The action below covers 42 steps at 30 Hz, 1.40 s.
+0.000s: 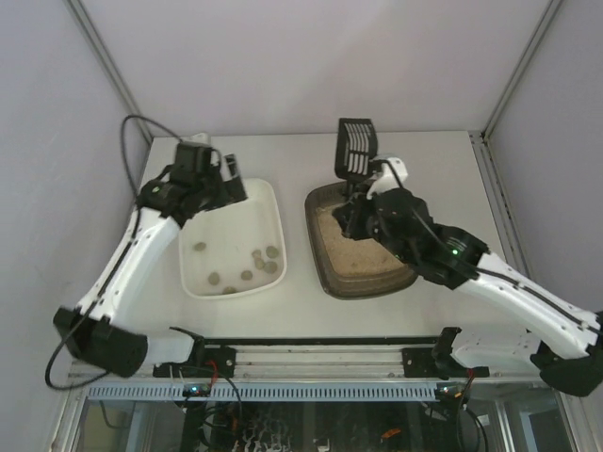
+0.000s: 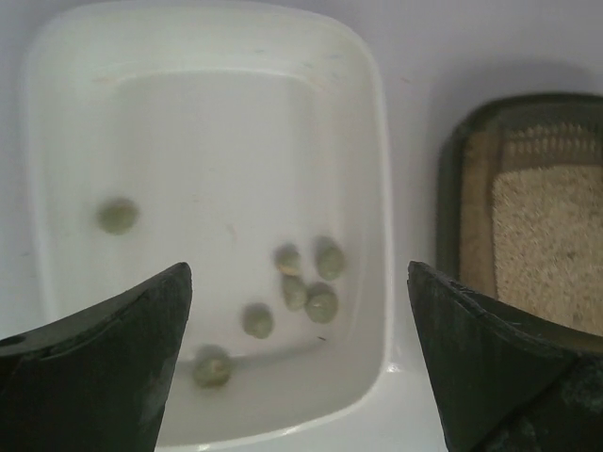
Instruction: Clean the litter box
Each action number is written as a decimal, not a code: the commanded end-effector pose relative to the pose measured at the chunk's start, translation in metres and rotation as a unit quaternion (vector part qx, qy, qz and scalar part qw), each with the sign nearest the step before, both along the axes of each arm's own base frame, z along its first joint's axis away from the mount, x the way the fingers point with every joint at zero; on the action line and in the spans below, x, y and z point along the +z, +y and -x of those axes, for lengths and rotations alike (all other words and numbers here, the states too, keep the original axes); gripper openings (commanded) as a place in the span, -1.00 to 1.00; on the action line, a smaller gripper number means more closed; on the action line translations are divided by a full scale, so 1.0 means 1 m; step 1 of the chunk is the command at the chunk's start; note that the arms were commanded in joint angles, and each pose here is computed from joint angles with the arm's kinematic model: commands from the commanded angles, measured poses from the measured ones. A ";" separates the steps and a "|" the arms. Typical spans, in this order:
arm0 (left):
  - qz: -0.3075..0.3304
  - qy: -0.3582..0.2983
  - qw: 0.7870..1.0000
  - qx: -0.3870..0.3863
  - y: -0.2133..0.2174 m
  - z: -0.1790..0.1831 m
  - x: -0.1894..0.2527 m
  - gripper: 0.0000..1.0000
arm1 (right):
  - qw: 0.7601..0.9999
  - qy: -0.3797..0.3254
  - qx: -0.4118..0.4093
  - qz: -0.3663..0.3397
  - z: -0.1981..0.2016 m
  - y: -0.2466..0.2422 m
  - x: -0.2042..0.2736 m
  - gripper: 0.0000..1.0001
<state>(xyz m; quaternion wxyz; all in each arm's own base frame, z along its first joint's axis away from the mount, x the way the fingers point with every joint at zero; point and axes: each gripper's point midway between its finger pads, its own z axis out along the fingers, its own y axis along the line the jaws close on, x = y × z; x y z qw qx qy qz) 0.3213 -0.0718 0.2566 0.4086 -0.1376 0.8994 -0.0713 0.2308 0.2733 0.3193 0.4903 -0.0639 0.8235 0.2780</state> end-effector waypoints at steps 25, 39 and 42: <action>-0.073 0.143 0.973 -0.164 -0.256 0.007 -0.113 0.79 | 0.980 0.183 -0.076 -0.018 0.020 -0.123 -0.123 -1.00; 0.058 0.091 0.989 -0.106 -0.180 -0.060 -0.024 0.82 | 0.931 0.352 0.067 -0.066 -0.012 -0.060 -0.179 -1.00; 0.071 0.063 0.992 -0.077 -0.148 -0.065 0.000 0.83 | 0.918 0.384 0.081 -0.066 -0.015 -0.051 -0.191 -1.00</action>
